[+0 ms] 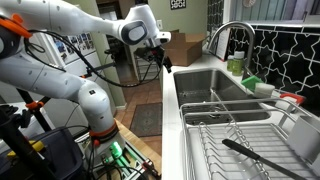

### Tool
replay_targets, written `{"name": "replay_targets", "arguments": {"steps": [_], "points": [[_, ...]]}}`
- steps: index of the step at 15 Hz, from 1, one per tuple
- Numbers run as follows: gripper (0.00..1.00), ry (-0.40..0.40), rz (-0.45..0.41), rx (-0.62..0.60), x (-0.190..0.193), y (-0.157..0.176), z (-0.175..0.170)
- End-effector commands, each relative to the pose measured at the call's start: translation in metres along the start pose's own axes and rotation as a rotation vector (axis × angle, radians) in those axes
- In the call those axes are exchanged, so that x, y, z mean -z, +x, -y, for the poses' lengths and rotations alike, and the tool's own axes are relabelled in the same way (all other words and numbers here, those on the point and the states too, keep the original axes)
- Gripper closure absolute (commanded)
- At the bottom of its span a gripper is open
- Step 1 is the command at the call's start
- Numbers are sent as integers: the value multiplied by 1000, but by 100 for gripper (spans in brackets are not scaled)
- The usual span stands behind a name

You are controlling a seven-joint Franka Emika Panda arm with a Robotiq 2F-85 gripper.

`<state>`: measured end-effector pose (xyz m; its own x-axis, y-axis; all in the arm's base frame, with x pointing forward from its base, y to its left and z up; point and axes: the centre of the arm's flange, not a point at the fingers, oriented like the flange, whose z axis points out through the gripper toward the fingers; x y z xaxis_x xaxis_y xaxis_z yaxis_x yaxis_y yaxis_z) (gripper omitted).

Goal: Pick up the silver spoon from the sink and put it in the dish rack

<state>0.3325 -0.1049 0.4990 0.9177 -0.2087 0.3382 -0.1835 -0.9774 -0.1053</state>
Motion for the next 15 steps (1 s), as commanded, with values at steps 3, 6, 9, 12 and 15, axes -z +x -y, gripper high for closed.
{"name": "replay_targets", "arguments": {"steps": [3, 6, 9, 12, 15], "points": [[0, 13, -22, -302, -44, 111, -32], [0, 30, -6, -379, -85, 145, -41], [0, 54, 62, -427, -140, 167, -57], [0, 76, 131, -526, -190, 174, -78], [0, 16, 99, -571, -188, 156, -78]]}}
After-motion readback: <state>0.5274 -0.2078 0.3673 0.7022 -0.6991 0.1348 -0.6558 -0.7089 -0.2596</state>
